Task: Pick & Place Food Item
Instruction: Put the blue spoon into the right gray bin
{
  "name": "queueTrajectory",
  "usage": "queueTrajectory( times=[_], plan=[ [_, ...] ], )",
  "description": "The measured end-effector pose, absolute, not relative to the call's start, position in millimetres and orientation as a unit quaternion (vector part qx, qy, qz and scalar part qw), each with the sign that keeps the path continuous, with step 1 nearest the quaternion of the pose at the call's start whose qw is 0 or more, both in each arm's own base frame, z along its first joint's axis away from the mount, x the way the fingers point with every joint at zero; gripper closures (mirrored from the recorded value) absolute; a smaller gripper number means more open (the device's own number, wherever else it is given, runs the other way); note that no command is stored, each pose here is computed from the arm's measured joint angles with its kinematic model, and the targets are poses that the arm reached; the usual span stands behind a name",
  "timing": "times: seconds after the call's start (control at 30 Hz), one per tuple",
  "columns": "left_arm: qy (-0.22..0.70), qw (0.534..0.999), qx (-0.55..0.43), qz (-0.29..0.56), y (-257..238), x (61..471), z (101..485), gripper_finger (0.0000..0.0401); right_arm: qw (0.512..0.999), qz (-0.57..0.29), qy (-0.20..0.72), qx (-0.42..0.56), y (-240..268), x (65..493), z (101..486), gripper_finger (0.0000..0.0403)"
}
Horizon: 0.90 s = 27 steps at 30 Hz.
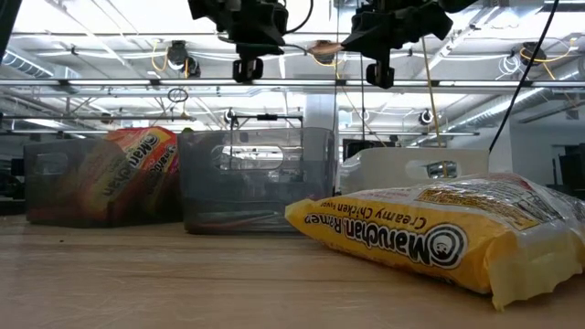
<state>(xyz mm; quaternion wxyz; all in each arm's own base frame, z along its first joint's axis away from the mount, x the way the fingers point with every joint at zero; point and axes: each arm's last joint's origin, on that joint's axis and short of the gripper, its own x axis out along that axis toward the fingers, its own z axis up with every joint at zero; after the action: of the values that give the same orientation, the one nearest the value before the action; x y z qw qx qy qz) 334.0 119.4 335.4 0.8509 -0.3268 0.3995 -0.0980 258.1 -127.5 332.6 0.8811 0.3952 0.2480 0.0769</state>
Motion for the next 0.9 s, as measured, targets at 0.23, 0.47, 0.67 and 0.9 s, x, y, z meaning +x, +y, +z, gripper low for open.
queueTrajectory(
  times=[0.23, 0.47, 0.67, 0.9],
  plan=[
    [0.397, 0.861, -0.297, -0.112, 119.4, 333.8, 335.2, 0.0392, 0.882, 0.077, 0.247, 0.394, -127.4, 258.3, 332.9, 0.0403],
    [0.395, 0.865, -0.286, -0.116, 119.5, 333.8, 335.2, 0.0388, 0.884, 0.080, 0.247, 0.388, -127.4, 258.2, 332.9, 0.0400],
    [0.395, 0.868, -0.276, -0.119, 119.6, 333.8, 335.0, 0.0385, 0.886, 0.082, 0.241, 0.387, -127.7, 258.9, 334.4, 0.0365],
    [0.406, 0.861, -0.282, -0.118, 118.7, 331.6, 333.4, 0.0388, 0.894, 0.055, 0.223, 0.385, -131.7, 260.1, 337.2, 0.0286]
  ],
)
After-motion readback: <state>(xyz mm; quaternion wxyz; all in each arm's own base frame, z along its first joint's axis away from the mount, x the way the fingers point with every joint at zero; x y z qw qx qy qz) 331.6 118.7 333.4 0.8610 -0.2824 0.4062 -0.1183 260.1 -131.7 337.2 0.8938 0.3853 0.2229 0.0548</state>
